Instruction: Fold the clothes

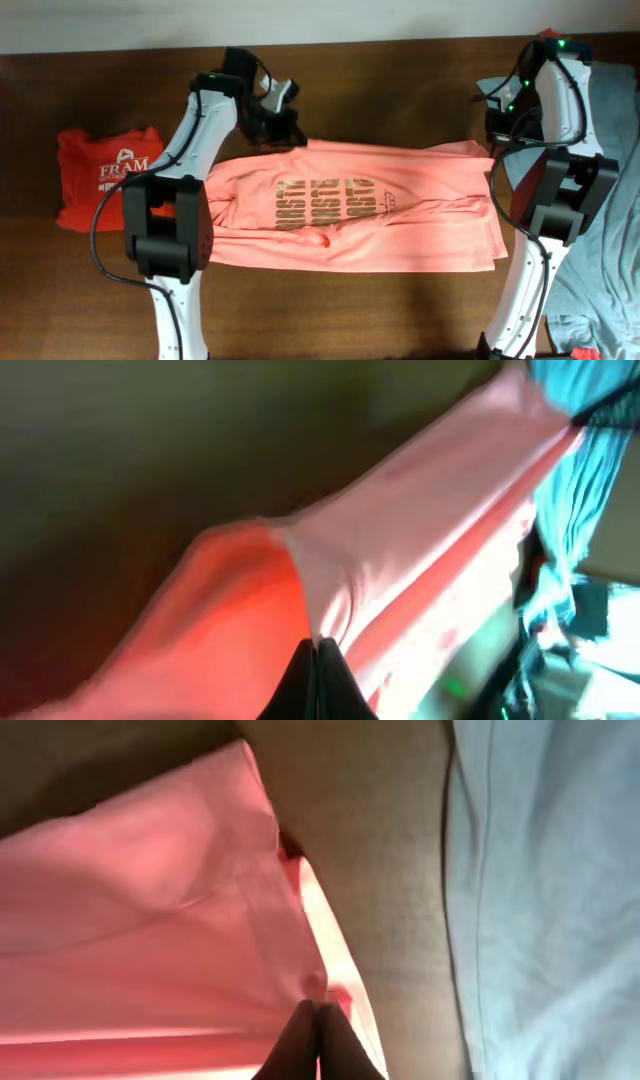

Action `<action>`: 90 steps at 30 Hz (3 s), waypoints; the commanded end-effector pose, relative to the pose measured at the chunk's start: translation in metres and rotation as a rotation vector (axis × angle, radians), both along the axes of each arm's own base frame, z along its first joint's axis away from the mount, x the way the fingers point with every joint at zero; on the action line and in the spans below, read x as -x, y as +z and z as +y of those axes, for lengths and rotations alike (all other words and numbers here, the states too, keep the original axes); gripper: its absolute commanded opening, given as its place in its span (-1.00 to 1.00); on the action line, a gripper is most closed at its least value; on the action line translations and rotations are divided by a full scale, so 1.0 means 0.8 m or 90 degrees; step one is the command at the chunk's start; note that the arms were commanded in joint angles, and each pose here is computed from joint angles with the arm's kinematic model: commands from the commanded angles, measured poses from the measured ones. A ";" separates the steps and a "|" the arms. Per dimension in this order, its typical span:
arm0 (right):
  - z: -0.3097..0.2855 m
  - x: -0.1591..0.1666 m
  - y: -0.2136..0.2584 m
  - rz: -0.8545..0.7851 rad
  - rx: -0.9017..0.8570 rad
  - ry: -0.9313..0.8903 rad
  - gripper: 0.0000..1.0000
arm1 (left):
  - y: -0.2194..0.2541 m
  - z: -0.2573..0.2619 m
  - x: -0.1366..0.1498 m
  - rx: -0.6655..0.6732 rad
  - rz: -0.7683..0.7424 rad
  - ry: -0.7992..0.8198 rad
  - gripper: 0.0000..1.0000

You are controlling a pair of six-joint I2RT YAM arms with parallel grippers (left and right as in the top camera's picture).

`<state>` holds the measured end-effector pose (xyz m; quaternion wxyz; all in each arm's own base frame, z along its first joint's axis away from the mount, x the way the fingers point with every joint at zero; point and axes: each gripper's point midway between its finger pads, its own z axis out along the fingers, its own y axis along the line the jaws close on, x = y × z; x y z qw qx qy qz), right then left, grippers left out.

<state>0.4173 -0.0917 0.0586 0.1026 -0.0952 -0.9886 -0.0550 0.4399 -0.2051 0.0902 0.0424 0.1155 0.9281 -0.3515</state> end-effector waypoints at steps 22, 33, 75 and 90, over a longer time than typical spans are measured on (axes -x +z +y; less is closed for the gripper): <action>-0.001 0.077 0.017 0.103 0.012 0.006 -0.92 | -0.022 0.038 0.092 -0.220 0.118 -0.098 -1.00; 0.001 0.105 0.014 0.142 0.004 0.001 -0.92 | -0.045 0.047 0.123 -0.246 0.174 -0.113 -0.99; 0.023 0.181 -0.015 0.277 -0.036 0.002 -0.36 | -0.061 0.064 0.139 -0.293 0.199 -0.123 -0.23; -0.003 0.130 -0.049 0.147 0.005 -0.030 -0.37 | -0.062 0.069 0.139 -0.309 0.198 -0.125 -0.21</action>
